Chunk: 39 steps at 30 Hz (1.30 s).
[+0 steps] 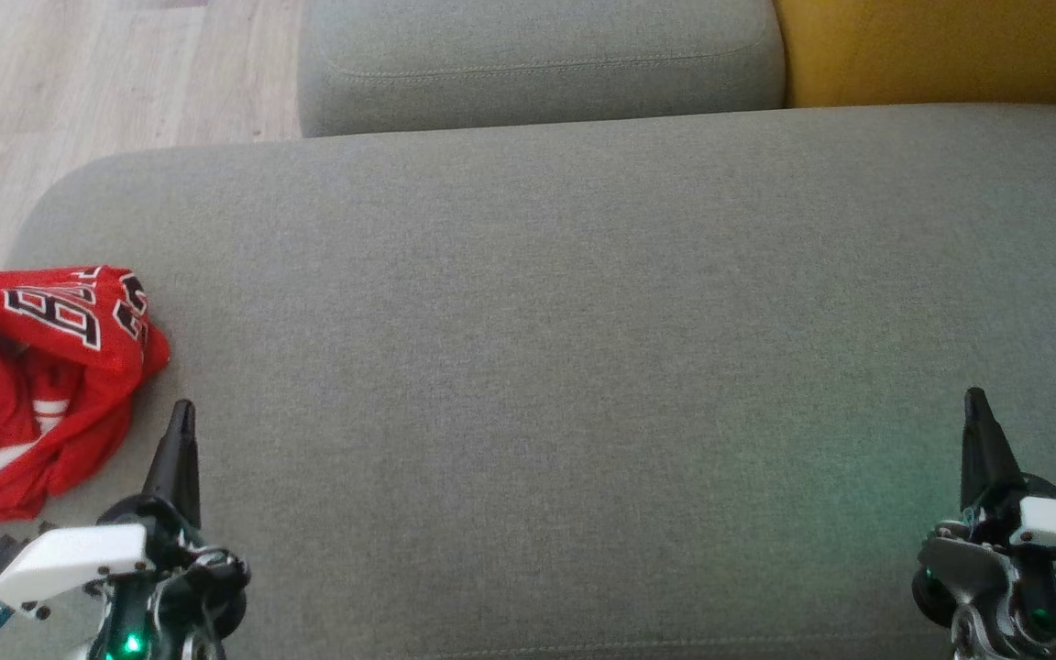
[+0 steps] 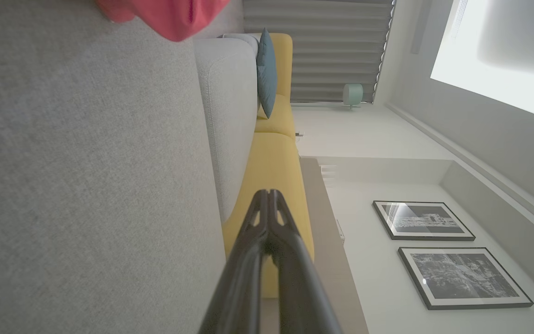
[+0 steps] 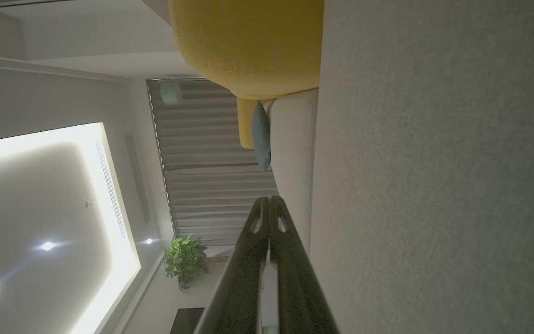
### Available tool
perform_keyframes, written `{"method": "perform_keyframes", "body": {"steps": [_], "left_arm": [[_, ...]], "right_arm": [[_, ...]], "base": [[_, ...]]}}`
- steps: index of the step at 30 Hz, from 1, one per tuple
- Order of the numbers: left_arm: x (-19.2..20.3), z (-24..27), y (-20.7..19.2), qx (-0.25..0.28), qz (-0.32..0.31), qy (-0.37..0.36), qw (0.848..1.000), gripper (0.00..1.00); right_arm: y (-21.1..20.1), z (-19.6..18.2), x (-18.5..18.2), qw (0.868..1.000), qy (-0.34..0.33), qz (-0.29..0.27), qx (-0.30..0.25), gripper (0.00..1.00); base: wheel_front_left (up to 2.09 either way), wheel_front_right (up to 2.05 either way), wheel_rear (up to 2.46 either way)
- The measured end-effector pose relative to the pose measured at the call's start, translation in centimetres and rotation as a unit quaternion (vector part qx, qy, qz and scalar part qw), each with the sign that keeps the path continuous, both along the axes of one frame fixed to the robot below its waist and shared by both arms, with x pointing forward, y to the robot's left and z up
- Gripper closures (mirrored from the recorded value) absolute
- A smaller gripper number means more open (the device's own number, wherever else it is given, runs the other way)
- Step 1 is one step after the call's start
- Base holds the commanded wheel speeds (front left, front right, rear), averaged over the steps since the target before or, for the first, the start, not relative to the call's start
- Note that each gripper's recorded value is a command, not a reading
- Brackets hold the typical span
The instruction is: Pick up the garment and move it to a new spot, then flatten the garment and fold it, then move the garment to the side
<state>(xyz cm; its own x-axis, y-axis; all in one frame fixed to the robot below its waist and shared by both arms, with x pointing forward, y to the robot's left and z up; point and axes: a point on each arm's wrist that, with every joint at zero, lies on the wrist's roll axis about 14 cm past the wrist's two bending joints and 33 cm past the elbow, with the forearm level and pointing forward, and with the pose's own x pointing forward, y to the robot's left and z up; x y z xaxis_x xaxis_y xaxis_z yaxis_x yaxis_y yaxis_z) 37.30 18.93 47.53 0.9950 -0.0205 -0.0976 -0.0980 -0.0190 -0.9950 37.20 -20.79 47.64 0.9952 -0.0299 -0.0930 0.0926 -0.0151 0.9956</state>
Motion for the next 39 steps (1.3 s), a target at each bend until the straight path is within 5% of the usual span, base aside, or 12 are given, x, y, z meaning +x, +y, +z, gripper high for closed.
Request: {"method": "perform_keyframes", "body": {"steps": [28, 29, 33, 39], "left_arm": [[0.0, 0.0, 0.0, 0.0, 0.0, 0.0, 1.0, 1.0], [-0.2, -0.5, -0.1, -0.001, 0.0, 0.008, 1.0, 0.0], [-2.7, -4.7, -0.3, -0.01, 0.003, 0.074, 0.997, 0.0], [-2.5, -4.3, -0.5, -0.008, 0.002, 0.068, 0.998, 0.0]], "right_arm": [[0.0, 0.0, 0.0, 1.0, 0.0, 0.0, 0.0, 1.0], [0.0, -0.4, -0.1, 1.0, 0.006, 0.0, 0.001, 0.0], [0.1, -4.0, -2.2, 0.998, 0.063, -0.003, 0.008, 0.0], [0.5, -3.9, -2.2, 0.998, 0.06, 0.0, 0.004, 0.0]], "base": [[0.0, 0.0, 0.0], [0.0, 0.0, 0.0], [0.0, 0.0, 0.0], [0.0, 0.0, 0.0]]}}
